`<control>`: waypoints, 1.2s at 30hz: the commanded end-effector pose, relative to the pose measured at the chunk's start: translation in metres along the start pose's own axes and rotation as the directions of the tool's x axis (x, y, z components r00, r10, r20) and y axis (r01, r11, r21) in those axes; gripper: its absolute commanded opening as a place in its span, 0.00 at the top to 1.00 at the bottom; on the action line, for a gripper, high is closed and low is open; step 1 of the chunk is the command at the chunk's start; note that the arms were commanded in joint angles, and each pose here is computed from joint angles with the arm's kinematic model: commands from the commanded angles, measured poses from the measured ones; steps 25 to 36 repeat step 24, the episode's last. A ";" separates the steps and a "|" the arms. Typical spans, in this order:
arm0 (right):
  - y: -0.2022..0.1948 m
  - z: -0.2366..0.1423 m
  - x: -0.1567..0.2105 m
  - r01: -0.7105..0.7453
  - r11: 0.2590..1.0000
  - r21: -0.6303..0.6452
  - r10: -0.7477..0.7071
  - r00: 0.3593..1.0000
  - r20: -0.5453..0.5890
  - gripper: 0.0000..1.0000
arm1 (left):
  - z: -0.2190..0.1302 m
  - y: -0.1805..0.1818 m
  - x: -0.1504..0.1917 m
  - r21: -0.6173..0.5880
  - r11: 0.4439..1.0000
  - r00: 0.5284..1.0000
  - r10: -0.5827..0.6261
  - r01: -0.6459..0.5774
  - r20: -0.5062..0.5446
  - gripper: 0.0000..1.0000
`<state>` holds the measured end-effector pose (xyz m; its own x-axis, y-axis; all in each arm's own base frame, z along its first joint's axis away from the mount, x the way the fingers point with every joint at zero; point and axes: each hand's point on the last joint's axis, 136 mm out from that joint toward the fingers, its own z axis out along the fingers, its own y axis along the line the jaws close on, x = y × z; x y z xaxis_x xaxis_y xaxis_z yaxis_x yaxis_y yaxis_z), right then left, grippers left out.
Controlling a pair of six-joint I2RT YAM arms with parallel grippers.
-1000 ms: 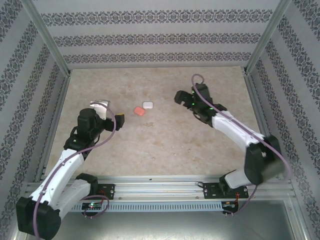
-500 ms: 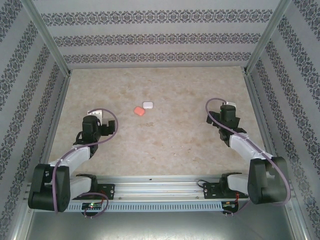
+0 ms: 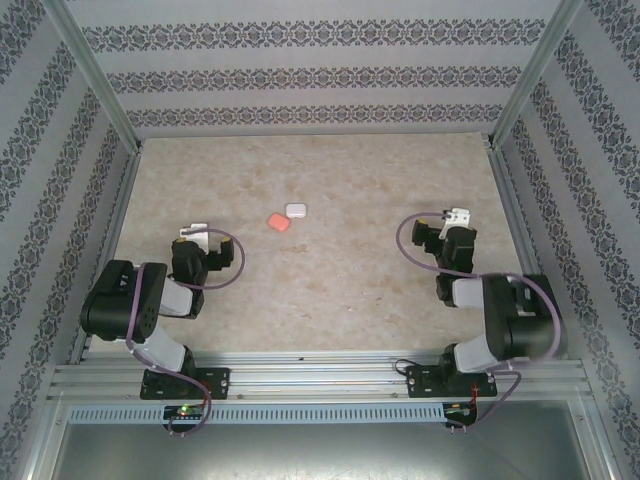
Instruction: Insert wireless bluetooth earbuds into charging case
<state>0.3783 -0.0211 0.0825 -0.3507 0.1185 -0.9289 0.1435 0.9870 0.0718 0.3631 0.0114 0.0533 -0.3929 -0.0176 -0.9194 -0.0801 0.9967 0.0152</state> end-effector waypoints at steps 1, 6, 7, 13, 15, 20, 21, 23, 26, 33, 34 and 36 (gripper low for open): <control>0.007 0.002 -0.024 0.028 0.999 -0.031 -0.026 0.998 0.061 0.02 | 0.002 0.002 -0.046 0.003 1.000 0.988 -0.008 0.007 0.155 0.00; 0.014 0.006 -0.026 0.078 0.997 0.002 -0.078 0.995 0.055 0.02 | 0.020 0.001 -0.047 0.002 1.000 0.998 0.005 -0.005 0.065 0.00; 0.014 0.006 -0.026 0.079 0.997 0.001 -0.079 0.995 0.064 0.02 | 0.020 0.002 -0.046 -0.006 1.000 0.998 0.002 -0.001 0.061 0.00; 0.015 0.005 -0.027 0.080 0.997 -0.001 -0.080 0.994 0.072 0.02 | 0.018 -0.013 -0.046 0.079 0.996 0.997 0.033 -0.038 0.070 0.00; 0.014 0.006 -0.026 0.081 0.997 -0.001 -0.081 0.995 0.067 0.02 | 0.016 -0.016 -0.045 0.095 0.994 0.996 0.037 -0.044 0.075 0.00; 0.014 0.007 -0.026 0.077 0.997 -0.006 -0.076 0.995 0.061 0.02 | 0.017 -0.017 -0.046 0.102 0.994 0.997 0.040 -0.047 0.071 0.00; 0.014 0.007 -0.026 0.076 0.997 -0.008 -0.075 0.995 0.060 0.02 | 0.017 -0.017 -0.045 0.102 0.994 0.997 0.040 -0.047 0.070 0.00; 0.014 0.006 -0.026 0.072 0.997 -0.014 -0.071 0.996 0.061 0.02 | 0.017 -0.017 -0.045 0.103 0.993 0.997 0.041 -0.048 0.069 0.00; 0.014 0.006 -0.026 0.073 0.997 -0.014 -0.072 0.996 0.062 0.02 | 0.017 -0.017 -0.045 0.103 0.994 0.997 0.041 -0.048 0.069 0.00; 0.014 0.006 -0.026 0.073 0.997 -0.014 -0.072 0.996 0.062 0.02 | 0.017 -0.017 -0.045 0.103 0.994 0.997 0.041 -0.048 0.069 0.00; 0.014 0.006 -0.026 0.073 0.997 -0.014 -0.072 0.996 0.062 0.02 | 0.017 -0.017 -0.045 0.103 0.994 0.997 0.041 -0.048 0.069 0.00; 0.014 0.006 -0.026 0.073 0.997 -0.014 -0.072 0.996 0.062 0.02 | 0.017 -0.017 -0.045 0.103 0.994 0.997 0.041 -0.048 0.069 0.00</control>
